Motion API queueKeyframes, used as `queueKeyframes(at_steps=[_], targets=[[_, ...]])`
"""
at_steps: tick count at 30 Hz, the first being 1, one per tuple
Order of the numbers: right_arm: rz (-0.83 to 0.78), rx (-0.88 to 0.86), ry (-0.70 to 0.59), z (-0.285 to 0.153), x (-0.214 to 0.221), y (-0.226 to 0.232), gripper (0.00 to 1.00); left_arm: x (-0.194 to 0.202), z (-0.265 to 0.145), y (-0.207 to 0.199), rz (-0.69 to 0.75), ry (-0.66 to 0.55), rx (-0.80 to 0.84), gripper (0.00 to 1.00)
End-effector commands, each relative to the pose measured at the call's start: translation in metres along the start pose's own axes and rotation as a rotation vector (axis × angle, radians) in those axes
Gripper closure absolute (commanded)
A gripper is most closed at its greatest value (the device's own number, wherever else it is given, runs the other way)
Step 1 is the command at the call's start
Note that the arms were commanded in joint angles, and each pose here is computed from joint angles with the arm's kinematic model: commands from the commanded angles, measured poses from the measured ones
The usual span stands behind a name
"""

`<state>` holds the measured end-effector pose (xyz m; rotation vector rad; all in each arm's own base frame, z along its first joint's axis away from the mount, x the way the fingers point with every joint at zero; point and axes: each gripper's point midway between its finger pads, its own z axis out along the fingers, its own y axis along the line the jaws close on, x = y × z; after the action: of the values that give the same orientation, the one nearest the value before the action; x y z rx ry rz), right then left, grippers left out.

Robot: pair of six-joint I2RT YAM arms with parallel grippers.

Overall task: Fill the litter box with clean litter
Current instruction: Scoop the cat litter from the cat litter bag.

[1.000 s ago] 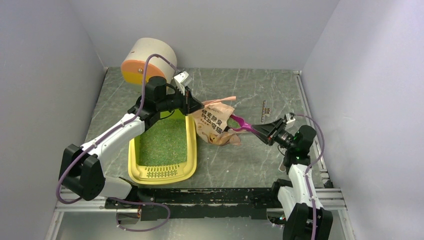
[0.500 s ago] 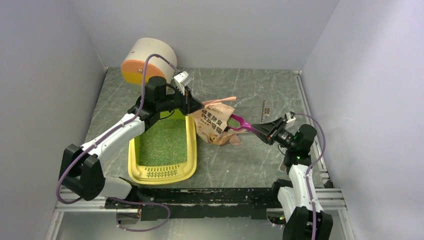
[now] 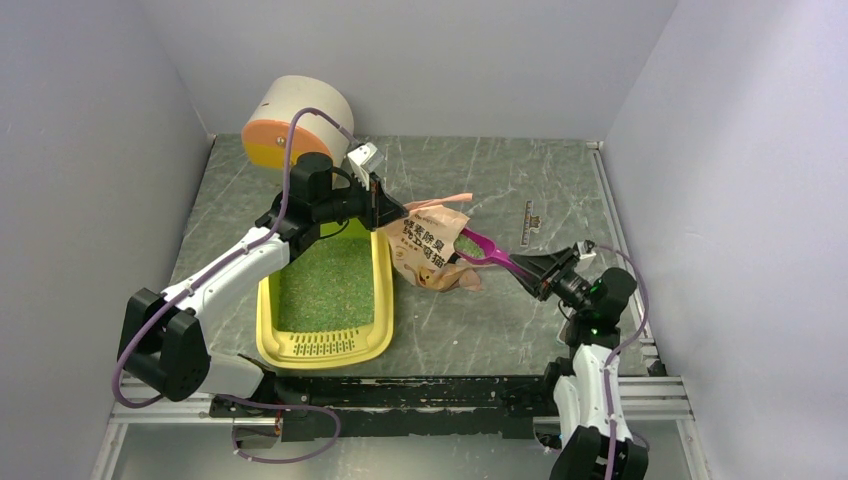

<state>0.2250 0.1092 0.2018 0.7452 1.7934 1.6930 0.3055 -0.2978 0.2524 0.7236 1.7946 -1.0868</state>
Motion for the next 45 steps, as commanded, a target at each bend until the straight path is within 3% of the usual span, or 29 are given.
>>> queueKeyframes(at_steps=[1, 7, 13, 25, 31, 45], targets=[[0.089, -0.027, -0.027, -0.006, 0.000, 0.001, 1.00, -0.019, -0.005, -0.007, 0.038, -0.047, 0.008, 0.95], [0.121, -0.025, -0.075, -0.008, -0.001, -0.006, 1.00, -0.021, -0.004, -0.007, 0.031, -0.064, 0.010, 0.95], [0.166, -0.098, -0.032, -0.011, 0.008, -0.006, 1.00, -0.020, 0.000, -0.008, 0.009, -0.075, 0.027, 0.95], [0.097, -0.065, 0.011, -0.005, 0.010, -0.003, 1.00, -0.020, -0.005, -0.007, 0.017, -0.073, 0.000, 0.95], [-0.019, 0.003, -0.083, -0.006, -0.001, 0.003, 1.00, -0.015, 0.001, 0.016, -0.020, -0.065, -0.096, 0.95], [-0.069, 0.025, -0.163, -0.007, -0.014, 0.017, 1.00, -0.001, 0.001, 0.049, -0.125, -0.088, -0.166, 0.95]])
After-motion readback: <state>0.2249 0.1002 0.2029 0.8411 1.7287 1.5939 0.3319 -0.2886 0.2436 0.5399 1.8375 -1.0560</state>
